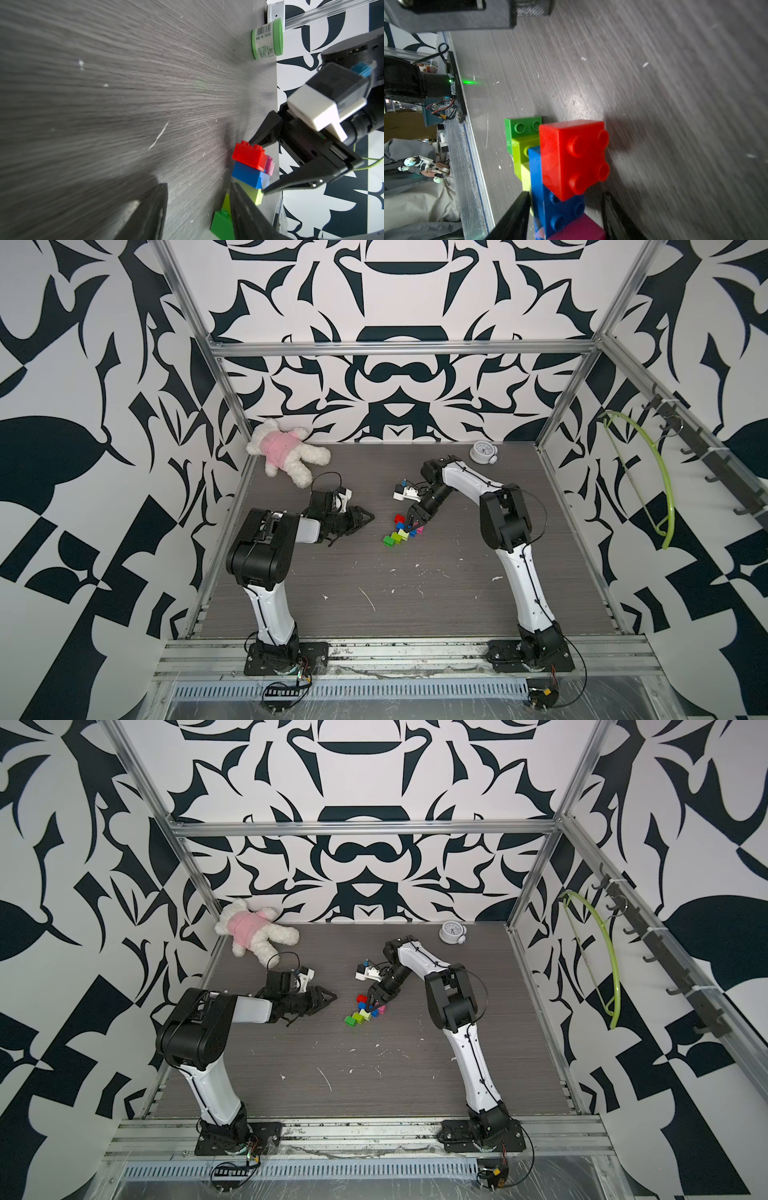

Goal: Assemble the letter y with lego
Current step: Place the lego brick at the center of the board, then adjust the lego brick at the center of the board.

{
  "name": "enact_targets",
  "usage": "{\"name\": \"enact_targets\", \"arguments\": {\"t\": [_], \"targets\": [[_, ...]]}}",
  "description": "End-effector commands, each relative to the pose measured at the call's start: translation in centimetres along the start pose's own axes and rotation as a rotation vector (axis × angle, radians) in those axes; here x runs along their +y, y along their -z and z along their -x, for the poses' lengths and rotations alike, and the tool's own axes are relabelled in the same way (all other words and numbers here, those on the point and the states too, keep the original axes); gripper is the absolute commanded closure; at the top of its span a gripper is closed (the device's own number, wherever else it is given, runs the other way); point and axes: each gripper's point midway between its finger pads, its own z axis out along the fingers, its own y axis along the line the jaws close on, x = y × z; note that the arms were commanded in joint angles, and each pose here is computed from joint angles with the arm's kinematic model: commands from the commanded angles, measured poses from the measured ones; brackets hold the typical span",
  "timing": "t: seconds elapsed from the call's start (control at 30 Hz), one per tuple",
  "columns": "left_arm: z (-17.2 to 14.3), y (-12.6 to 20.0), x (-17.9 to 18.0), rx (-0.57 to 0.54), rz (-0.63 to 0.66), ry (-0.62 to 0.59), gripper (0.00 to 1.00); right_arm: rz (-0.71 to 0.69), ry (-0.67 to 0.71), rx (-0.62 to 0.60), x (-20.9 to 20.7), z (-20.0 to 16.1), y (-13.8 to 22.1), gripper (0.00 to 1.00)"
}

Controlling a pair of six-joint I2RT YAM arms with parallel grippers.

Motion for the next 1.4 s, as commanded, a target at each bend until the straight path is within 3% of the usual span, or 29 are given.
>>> {"name": "enact_targets", "arguments": {"t": [0.0,0.63,0.8,1.07,1.37], "targets": [[-7.0,0.1,7.6,0.163,0.243,0.219,0.46,-0.061,0.016,-0.041,-0.2,1.4,1.7,0.42],[-5.5,-2.2,4.5,0.173,0.171,0.097,0.46,-0.119,-0.015,-0.153,-1.1,3.0,4.1,0.35],[-5.1,-3.4,3.6,0.189,0.151,0.076,0.45,-0.205,-0.041,-0.265,-1.4,4.1,7.0,0.35],[-6.6,-4.1,2.3,0.245,0.117,0.069,0.45,-0.381,-0.144,-0.552,-1.2,4.1,13.2,0.35],[-8.3,-3.6,0.8,0.285,0.064,0.078,0.44,-0.438,-0.19,-0.642,-1.1,2.7,14.3,0.36]]}}
